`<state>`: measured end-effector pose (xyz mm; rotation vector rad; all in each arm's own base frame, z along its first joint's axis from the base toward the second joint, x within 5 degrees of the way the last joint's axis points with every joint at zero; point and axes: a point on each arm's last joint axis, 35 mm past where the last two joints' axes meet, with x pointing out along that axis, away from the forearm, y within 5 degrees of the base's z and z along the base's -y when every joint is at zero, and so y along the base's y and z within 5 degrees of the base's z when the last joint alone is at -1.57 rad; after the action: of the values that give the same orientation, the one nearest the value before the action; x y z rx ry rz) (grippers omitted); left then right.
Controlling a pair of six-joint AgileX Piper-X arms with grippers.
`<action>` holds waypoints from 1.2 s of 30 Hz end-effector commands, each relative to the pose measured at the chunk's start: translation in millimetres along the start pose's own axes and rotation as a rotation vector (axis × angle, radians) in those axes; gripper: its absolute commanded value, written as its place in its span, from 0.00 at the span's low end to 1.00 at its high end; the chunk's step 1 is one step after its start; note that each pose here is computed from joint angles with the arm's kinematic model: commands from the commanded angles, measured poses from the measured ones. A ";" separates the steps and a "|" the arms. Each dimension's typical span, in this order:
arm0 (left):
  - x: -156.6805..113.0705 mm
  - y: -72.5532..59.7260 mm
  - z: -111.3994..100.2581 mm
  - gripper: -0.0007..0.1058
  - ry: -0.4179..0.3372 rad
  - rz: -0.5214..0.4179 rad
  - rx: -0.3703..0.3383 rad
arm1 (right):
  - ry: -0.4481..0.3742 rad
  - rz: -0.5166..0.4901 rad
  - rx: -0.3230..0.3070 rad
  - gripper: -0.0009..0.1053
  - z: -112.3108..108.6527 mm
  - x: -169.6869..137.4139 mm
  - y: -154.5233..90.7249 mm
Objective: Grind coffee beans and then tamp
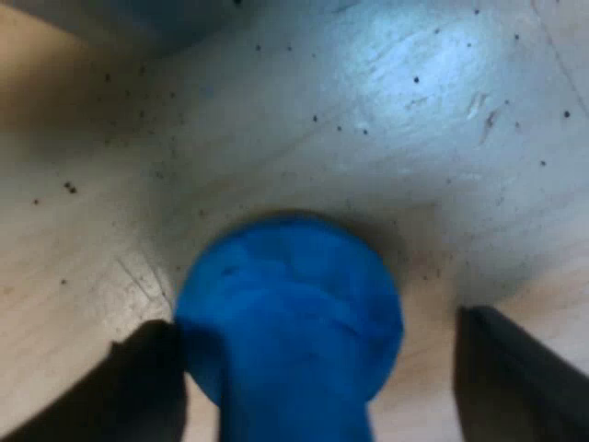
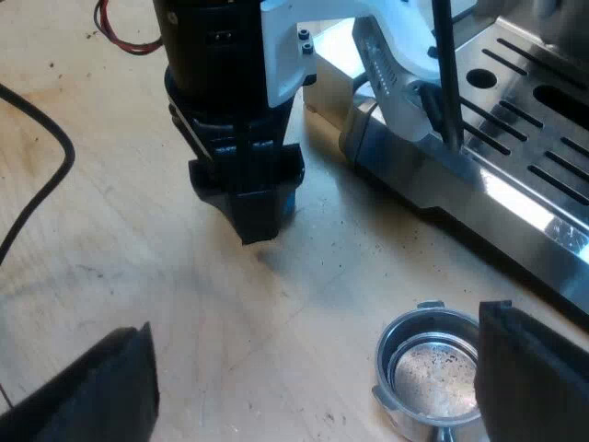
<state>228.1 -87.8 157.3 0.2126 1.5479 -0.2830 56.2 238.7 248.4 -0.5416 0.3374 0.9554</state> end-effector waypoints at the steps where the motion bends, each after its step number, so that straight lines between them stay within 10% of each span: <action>1: -0.9 0.2 1.2 0.49 -0.016 0.000 0.001 | -0.017 -0.006 0.005 0.69 4.7 -1.5 -1.0; 12: -7.0 0.1 -1.4 0.01 -0.025 0.000 0.022 | -0.017 -0.006 0.005 0.69 4.7 -1.5 -1.0; 26: -76.2 -1.9 -33.3 0.01 -0.245 -0.020 0.037 | -0.017 -0.006 0.005 0.69 4.7 -1.5 -1.0; 36: -135.7 -10.1 -87.9 0.01 -0.482 -0.227 0.026 | 0.017 -0.008 0.042 0.69 0.1 -1.3 -0.8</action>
<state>143.7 -63.8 290.3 0.0080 1.0890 -0.4890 56.1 237.4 246.6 -0.5177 0.3700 0.9396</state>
